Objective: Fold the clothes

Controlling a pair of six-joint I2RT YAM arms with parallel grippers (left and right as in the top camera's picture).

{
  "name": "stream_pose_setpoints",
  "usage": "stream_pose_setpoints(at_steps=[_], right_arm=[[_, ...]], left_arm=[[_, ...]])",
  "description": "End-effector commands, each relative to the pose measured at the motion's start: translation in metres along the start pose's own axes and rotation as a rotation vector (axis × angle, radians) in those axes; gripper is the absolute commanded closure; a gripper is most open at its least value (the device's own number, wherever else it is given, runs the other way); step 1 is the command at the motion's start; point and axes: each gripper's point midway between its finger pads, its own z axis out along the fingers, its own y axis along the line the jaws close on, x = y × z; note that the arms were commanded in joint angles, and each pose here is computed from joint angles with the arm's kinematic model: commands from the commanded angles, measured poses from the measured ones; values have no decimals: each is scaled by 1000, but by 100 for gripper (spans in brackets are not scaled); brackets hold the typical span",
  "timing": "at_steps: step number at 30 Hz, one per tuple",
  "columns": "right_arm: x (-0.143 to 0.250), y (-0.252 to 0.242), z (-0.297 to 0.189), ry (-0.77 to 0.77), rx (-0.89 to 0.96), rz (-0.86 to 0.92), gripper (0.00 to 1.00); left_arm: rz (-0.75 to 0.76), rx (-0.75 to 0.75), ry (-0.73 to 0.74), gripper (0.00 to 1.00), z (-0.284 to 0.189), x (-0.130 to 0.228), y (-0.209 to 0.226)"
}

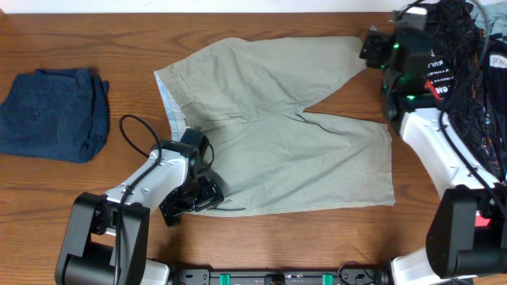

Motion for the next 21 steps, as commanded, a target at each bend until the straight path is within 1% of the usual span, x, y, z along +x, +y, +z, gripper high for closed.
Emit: stream_pose_setpoints(at_steps=[1,5,9,12,13,16,19,21], right_arm=[[34,-7,2,126,5,2,1],[101,-14,-16,409,23,-47,1],[154,-8,-48,665,-48,-52,1],[177,0,-70,796,-104,-28,1],[184,-3,-79,843,-89,-10,1],[201,-14,-103,968,-18,58,1],[213,-33,-127,1076,98,191,1],[216,-42,-138,1118,155,271,1]], left_arm=[[-24,-86,-33,3,13,-6,16],[-24,-86,-33,3,13,-6,16],[-24,-86,-33,3,13,-6,16],[-24,-85,-33,2,13,-6,16],[-23,-84,-34,2,13,-6,15],[9,-67,-42,2,4,-9,10],[23,-31,-84,2,-15,-14,3],[27,5,-125,2,-27,-16,-1]])
